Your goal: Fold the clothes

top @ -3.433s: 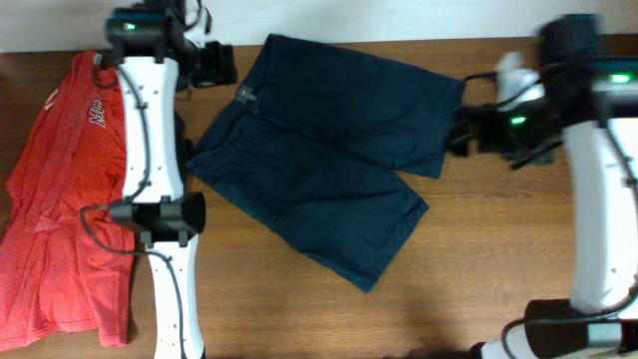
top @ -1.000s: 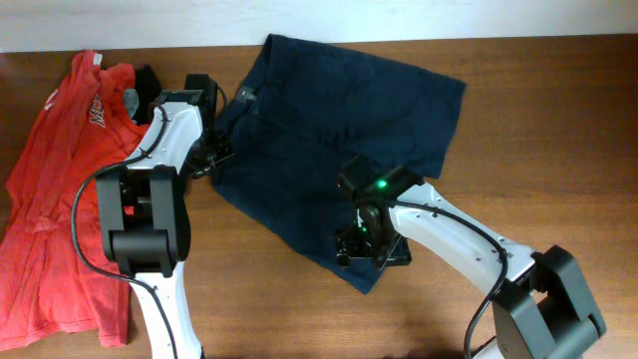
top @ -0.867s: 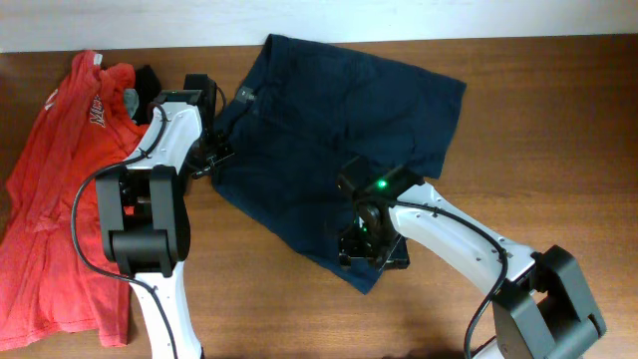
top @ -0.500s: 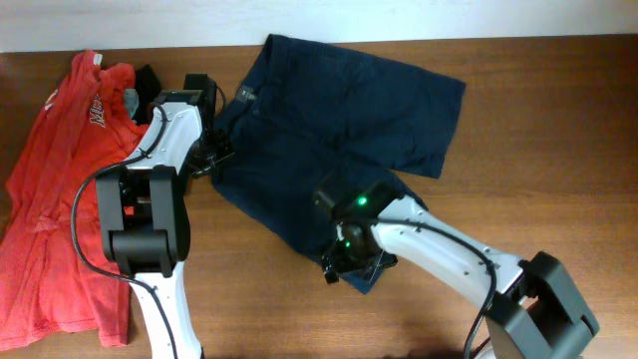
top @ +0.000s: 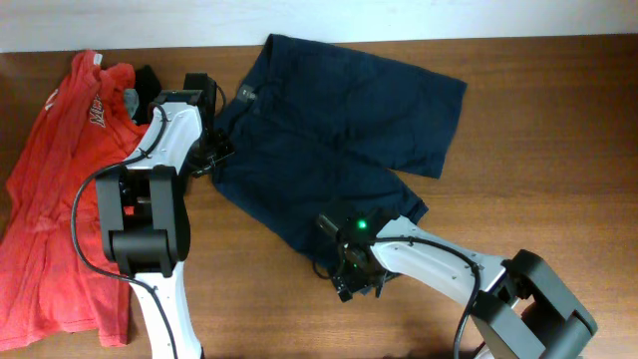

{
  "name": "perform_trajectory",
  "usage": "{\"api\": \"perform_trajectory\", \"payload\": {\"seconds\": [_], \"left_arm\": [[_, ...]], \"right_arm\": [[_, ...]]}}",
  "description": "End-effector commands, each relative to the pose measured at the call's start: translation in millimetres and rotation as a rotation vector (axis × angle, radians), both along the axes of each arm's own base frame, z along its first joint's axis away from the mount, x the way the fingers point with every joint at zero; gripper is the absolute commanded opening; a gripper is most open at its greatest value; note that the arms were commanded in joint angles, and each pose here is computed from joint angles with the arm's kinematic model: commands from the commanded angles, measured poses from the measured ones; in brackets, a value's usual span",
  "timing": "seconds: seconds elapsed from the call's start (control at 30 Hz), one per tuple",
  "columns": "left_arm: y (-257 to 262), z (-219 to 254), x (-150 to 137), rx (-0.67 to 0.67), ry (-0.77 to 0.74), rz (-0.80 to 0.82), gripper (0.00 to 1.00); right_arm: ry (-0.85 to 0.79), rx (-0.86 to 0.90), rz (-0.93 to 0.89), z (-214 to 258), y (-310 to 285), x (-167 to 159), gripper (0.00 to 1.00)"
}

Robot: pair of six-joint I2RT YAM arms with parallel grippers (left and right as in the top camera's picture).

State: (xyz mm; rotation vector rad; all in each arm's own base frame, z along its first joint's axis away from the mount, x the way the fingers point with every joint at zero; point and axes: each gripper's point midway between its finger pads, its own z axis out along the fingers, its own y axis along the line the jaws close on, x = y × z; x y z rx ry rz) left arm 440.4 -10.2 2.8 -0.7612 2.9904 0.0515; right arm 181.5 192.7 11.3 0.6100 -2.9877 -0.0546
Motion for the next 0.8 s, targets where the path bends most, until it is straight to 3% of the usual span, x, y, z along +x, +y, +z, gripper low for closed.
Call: {"api": "perform_trajectory", "payload": {"seconds": [0.0,0.23,0.33,0.4,0.77], "left_arm": [[-5,-1,-2,-0.026,-0.001,-0.017,0.01],[-5,-1,-6,-0.025,0.017,-0.019,0.01],[-5,-1,-6,-0.025,0.016,-0.019,0.01],[-5,-1,-6,-0.025,0.017,-0.019,0.01],[-4,-1,-28,-0.023,0.107,-0.063,0.01]], "right_arm": [[-0.026,-0.009,0.018,-1,-1,5,0.79],[-0.051,0.016,0.015,-1,5,11,0.22],[-0.057,0.021,0.014,-1,6,12,0.16],[-0.061,0.019,-0.005,-1,4,15,0.04],[0.007,0.030,-0.372,0,-64,54,0.04]]}}
